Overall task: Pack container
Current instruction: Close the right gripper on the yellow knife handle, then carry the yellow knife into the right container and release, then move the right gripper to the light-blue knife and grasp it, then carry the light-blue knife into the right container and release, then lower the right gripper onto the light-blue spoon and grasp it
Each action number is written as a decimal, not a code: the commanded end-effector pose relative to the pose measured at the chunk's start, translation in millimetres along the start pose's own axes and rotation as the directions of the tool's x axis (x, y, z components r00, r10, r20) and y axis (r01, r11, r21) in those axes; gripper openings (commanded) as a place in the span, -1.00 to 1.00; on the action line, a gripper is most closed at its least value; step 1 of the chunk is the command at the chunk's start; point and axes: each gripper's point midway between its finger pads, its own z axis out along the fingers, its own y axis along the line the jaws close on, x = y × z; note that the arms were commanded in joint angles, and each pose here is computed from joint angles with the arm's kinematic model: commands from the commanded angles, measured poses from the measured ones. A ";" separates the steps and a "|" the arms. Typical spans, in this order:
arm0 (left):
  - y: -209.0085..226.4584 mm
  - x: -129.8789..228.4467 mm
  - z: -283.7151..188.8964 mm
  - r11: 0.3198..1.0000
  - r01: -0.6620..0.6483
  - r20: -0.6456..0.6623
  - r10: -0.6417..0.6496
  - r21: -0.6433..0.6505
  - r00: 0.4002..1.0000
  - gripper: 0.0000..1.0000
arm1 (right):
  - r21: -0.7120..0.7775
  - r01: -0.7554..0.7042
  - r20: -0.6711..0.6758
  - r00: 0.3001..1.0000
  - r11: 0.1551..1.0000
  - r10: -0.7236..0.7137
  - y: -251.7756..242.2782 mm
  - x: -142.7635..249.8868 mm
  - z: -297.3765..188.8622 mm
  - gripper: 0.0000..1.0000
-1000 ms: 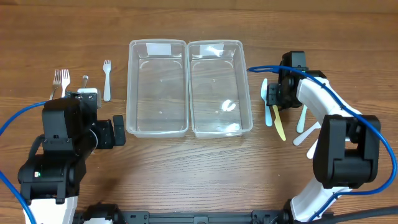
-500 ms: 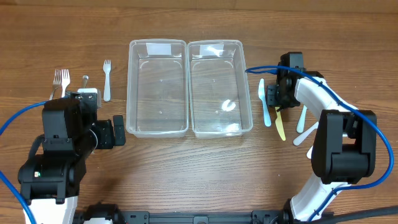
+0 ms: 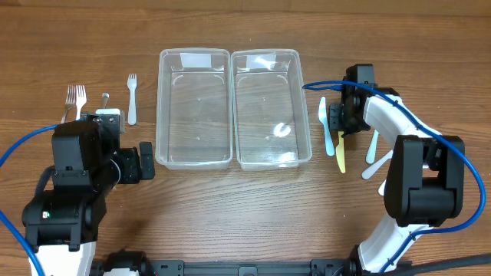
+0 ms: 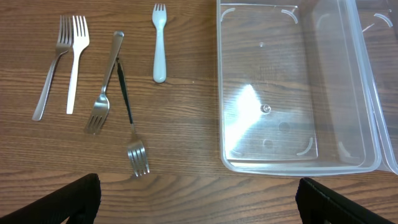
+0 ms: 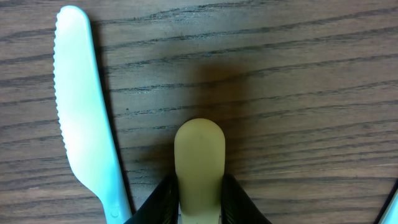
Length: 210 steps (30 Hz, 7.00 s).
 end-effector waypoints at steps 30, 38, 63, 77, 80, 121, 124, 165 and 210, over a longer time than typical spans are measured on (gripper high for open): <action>-3.4 -8.5 -6.9 1.000 0.012 0.028 -0.013 0.017 1.000 1.00 | -0.114 0.171 0.053 0.985 0.979 -0.166 197.5 -43.1 -74.6 -0.90; -3.4 -8.5 -6.9 1.000 0.012 0.028 -0.013 0.017 1.000 1.00 | -0.127 0.186 0.120 0.978 0.974 -0.171 196.8 -56.6 -113.4 0.18; -3.5 -8.5 -6.9 1.000 0.013 0.028 -0.013 0.018 1.000 1.00 | -0.054 -0.046 -0.096 0.995 0.997 0.040 -6.9 44.2 -64.3 0.97; -3.4 -8.4 -6.9 1.000 0.012 0.028 -0.013 0.018 1.000 1.00 | -0.076 0.071 -0.137 0.987 0.995 -0.081 20.5 51.1 -33.1 0.99; -3.5 -8.4 -6.9 1.000 0.013 0.028 -0.013 0.018 1.000 1.00 | -0.076 0.071 -0.168 0.982 0.995 -0.083 20.8 56.3 -23.6 0.99; -3.4 -8.5 -6.9 1.000 0.012 0.028 -0.013 0.018 1.000 1.00 | -0.072 0.063 -0.255 0.964 0.995 -0.080 21.4 71.9 4.7 -0.85; -3.4 -8.5 -6.9 1.000 0.012 0.028 -0.013 0.017 1.000 1.00 | -0.065 0.032 -0.249 0.967 0.997 -0.047 21.5 67.1 0.5 -0.92; -3.4 -8.7 -6.9 1.000 0.012 0.029 -0.012 0.017 1.000 1.00 | -0.085 0.185 0.191 0.967 0.979 -0.166 166.5 -53.7 -196.2 0.43; -3.4 -9.3 -7.0 1.000 0.012 0.032 -0.013 0.018 0.999 1.00 | -0.024 -0.344 -0.150 0.930 0.939 0.337 -65.7 66.5 -7.7 1.00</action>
